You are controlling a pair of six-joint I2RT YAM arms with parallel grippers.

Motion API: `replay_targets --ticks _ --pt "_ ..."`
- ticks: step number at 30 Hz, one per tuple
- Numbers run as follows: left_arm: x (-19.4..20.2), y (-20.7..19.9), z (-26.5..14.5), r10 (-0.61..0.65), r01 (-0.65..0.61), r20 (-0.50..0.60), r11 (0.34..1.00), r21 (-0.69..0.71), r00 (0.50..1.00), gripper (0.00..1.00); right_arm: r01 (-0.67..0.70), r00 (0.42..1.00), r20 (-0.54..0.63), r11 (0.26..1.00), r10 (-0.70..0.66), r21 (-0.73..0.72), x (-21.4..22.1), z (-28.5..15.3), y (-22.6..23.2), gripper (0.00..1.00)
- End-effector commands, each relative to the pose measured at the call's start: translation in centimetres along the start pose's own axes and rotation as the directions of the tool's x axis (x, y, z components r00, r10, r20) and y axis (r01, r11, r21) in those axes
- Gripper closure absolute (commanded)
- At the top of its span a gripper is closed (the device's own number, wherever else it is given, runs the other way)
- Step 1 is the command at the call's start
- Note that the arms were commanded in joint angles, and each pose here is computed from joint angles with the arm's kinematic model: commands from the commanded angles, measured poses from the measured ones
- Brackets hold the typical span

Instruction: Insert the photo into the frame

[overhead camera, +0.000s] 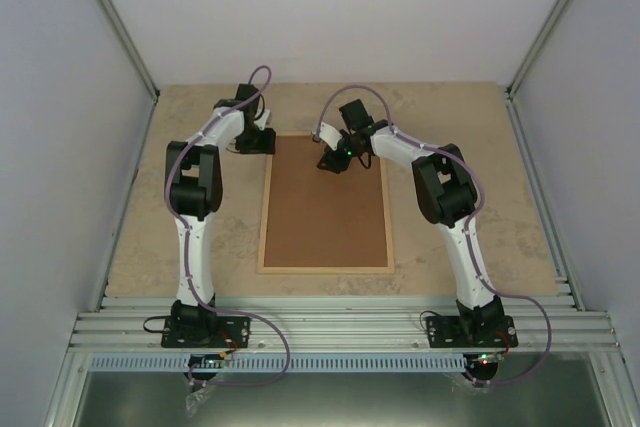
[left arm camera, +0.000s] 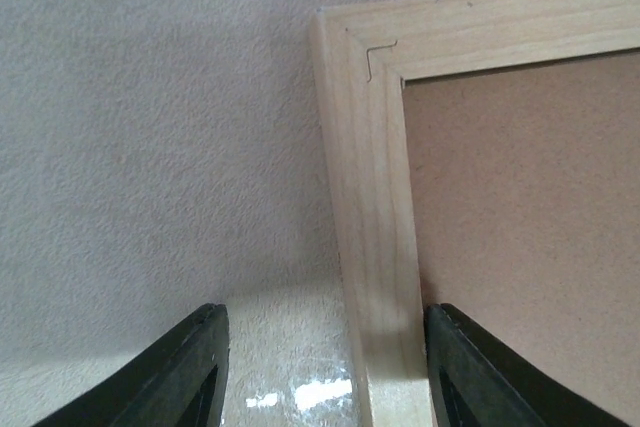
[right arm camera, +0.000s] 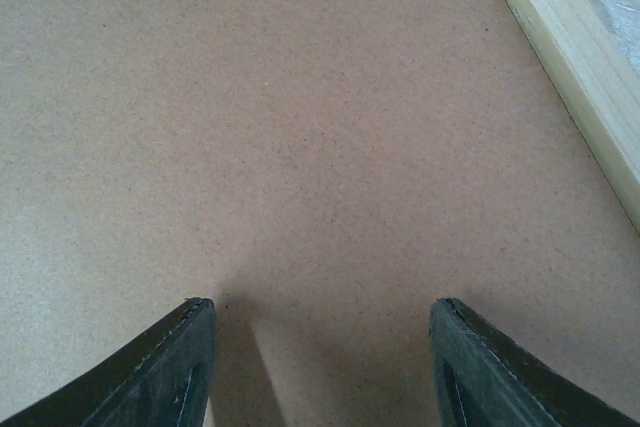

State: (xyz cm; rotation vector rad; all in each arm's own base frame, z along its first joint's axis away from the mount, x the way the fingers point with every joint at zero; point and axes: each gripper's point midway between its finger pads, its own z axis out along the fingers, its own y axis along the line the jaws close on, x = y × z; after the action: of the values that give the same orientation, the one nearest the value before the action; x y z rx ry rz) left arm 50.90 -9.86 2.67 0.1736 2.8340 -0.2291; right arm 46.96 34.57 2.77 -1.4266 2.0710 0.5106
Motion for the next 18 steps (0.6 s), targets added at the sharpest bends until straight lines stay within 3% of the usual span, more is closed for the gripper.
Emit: replay_targets --ticks 1,13,18 --pt "1.9 1.9 1.0 -0.028 0.025 -0.046 0.998 -0.061 0.999 0.44 -0.097 0.978 -0.189 0.994 0.085 -0.058 6.0 2.2 2.2 0.40" --pt "4.9 1.3 4.1 -0.024 0.020 -0.130 0.999 -0.030 0.991 0.45 -0.094 0.978 -0.191 0.994 0.082 -0.058 5.9 2.1 2.3 0.41" --pt "0.7 -0.9 0.4 0.005 -0.004 -0.008 0.999 0.045 1.000 0.41 -0.095 0.977 -0.195 0.994 0.081 -0.062 5.9 2.2 2.6 0.41"
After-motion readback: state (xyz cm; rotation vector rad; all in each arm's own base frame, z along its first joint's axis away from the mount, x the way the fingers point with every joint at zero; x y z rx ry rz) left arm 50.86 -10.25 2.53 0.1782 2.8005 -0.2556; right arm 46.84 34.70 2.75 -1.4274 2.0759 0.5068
